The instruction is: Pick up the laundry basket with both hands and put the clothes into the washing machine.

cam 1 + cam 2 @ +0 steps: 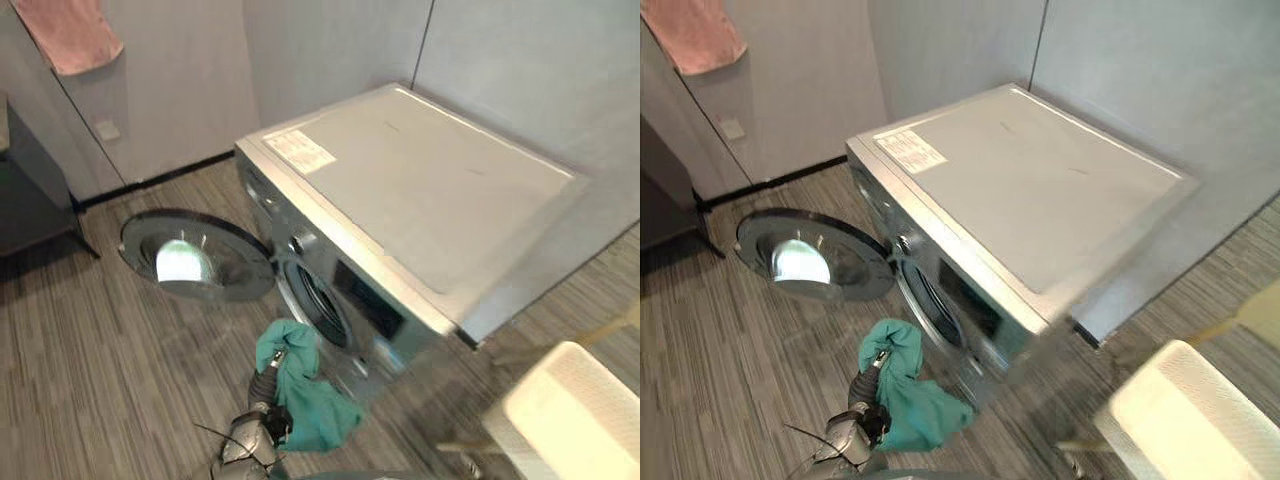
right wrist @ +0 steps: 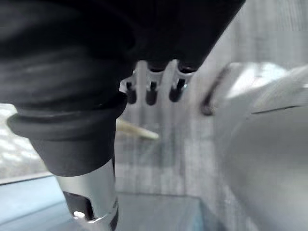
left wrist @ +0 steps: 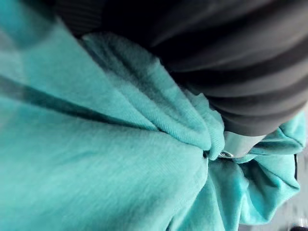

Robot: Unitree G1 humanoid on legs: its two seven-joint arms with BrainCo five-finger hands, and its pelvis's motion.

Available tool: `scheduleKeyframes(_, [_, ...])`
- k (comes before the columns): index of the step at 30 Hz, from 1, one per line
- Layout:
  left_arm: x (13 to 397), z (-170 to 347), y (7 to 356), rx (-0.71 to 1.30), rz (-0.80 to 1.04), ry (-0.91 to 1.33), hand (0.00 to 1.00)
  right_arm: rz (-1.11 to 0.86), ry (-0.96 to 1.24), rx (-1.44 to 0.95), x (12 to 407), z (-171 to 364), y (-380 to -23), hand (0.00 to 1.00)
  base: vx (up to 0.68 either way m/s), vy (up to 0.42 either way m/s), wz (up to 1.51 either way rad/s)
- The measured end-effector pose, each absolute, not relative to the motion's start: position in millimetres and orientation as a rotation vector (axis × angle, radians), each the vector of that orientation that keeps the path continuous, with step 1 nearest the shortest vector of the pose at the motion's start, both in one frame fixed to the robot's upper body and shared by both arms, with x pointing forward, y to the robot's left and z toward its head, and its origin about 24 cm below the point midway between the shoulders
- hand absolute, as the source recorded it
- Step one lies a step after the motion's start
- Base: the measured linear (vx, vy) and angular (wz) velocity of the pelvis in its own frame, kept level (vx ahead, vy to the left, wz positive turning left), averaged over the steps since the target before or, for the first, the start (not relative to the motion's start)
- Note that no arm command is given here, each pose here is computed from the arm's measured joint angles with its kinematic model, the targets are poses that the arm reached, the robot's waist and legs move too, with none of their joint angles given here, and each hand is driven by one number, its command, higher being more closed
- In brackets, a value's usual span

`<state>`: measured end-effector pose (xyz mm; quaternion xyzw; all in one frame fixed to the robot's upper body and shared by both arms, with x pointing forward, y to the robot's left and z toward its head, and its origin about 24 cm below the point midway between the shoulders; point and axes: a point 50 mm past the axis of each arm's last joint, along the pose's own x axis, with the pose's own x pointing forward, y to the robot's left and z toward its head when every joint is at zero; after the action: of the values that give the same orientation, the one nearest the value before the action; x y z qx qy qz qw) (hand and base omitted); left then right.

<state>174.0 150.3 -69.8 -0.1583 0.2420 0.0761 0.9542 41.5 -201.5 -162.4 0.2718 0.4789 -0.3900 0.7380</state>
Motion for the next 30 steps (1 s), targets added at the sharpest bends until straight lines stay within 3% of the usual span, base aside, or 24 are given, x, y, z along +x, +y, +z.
scheduleKeyframes(7, [182, -62, 151, -0.298, 0.14, 0.436, 1.0, -0.786, 0.961, 0.605, 77, -155, -198, 0.0, 0.24, 0.404, -0.69])
scheduleKeyframes(15, [191, -58, 127, -0.37, 0.108, 0.431, 1.0, -0.806, 0.892, 0.594, 86, -150, -205, 0.0, 0.15, -0.056, -1.01])
scheduleKeyframes(22, [159, -82, 115, -0.357, 0.086, 0.595, 1.0, -0.879, 0.926, 0.608, 64, -154, -211, 0.0, 0.19, -0.125, 0.23])
scheduleKeyframes(30, [149, -86, 119, -0.353, 0.089, 0.628, 1.0, -0.806, 0.92, 0.57, 79, -152, -207, 0.0, 0.07, 0.213, -0.62])
